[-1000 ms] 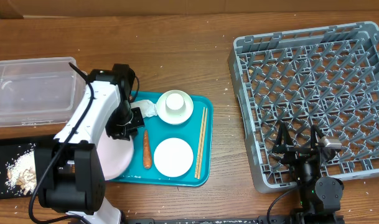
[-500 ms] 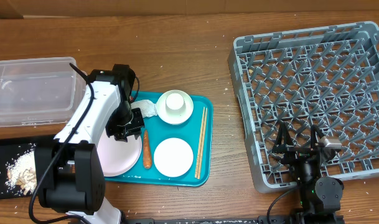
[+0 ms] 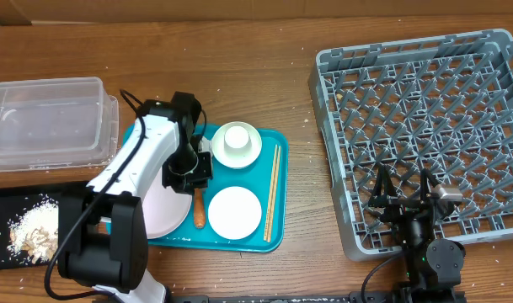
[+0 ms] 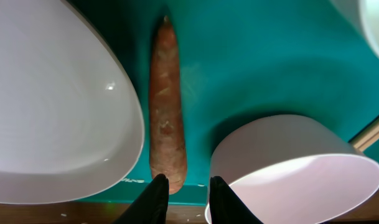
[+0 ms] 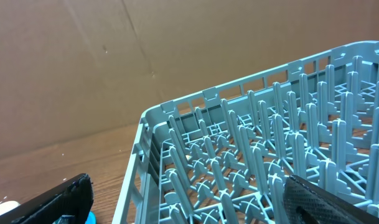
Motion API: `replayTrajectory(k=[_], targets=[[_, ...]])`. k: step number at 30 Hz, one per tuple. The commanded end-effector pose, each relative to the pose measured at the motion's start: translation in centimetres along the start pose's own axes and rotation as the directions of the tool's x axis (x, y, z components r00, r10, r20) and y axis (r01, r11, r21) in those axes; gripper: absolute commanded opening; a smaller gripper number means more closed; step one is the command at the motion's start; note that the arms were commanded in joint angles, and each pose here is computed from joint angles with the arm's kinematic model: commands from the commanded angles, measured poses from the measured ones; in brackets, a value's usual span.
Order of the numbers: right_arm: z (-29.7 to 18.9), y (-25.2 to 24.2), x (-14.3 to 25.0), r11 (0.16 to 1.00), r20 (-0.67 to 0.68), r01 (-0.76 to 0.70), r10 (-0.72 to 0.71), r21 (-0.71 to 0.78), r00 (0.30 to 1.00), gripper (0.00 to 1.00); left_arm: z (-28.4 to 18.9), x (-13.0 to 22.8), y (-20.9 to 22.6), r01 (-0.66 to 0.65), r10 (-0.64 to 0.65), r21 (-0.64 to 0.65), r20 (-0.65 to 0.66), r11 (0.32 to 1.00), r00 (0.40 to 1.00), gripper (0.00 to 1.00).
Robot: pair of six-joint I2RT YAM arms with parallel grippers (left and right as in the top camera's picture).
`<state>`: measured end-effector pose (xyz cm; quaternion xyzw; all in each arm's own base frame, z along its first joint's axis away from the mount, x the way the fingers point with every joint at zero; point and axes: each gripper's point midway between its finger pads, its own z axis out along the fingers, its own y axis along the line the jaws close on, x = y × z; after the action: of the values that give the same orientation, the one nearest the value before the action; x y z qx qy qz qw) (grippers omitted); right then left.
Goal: Sort waste into correct bins and load items into the dishwasher
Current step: 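Grasp the orange carrot with the left gripper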
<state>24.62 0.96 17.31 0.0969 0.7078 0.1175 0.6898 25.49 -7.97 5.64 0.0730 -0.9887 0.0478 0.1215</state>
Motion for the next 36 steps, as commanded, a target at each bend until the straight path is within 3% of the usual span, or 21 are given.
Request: replayTrajectory(k=[1,6,17,36], targets=[[0.0,-0.1,0.2,1.000,0.001,-0.001,0.001,0.002,1.000,1.00,1.2,0.8,-0.2,-0.024,0.024,0.003,-0.033,1.000,0.999,0.25],[0.0,-0.1,0.2,1.000,0.001,-0.001,0.001,0.002,1.000,1.00,1.6,0.3,1.1,-0.027,0.026,-0.069,-0.006,0.997,1.000,0.27],[0.0,-0.1,0.2,1.000,0.001,-0.001,0.001,0.002,1.000,1.00,3.0,0.8,1.4,-0.026,0.025,-0.065,-0.019,0.998,1.000,0.27],[0.0,-0.1,0.2,1.000,0.001,-0.001,0.001,0.002,1.000,1.00,4.8,0.8,1.7,-0.028,0.028,-0.061,-0.004,0.998,1.000,0.38]])
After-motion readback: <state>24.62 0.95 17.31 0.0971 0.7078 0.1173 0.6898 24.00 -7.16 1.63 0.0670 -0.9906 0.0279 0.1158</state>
